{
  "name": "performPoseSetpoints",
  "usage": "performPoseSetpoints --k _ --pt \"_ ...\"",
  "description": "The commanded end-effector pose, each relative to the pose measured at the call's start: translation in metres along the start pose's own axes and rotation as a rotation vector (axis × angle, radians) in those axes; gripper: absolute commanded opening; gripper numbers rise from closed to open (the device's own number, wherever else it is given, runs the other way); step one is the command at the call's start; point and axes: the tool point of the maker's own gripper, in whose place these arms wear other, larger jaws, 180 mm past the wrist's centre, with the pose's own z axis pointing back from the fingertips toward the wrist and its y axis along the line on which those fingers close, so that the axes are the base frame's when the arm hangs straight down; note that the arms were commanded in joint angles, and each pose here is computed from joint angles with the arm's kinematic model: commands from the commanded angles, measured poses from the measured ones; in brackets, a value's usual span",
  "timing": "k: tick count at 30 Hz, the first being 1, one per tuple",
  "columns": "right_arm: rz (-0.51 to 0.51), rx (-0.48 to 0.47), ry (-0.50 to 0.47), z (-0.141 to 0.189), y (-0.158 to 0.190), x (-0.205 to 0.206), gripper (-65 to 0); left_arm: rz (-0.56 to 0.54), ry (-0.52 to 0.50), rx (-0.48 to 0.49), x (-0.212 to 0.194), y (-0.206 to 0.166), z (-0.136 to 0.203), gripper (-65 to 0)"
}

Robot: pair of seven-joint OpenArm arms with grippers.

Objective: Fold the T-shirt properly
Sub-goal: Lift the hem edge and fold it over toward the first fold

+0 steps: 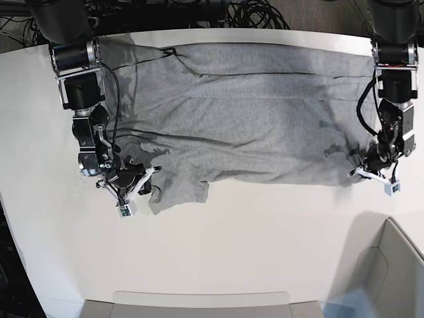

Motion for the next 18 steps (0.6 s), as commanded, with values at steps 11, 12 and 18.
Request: performPoseSetpoints --k 11,12,18 --pt "0.034 -0.04 -0.106 0.012 -0.017 0.063 -65.0 0.132 -0.135 -0.03 0.069 0.008 0.022 -65.0" --pt "0.033 -0.04 -0.103 0.012 -0.016 0.061 -65.0 0.134 -0.129 -0.03 0.067 0.009 0.022 -65.0" --pt "0.054 -0.005 -0.123 0.018 0.004 0.047 -65.0 0.132 -0.125 -0.019 0.047 0.021 0.028 -65.0"
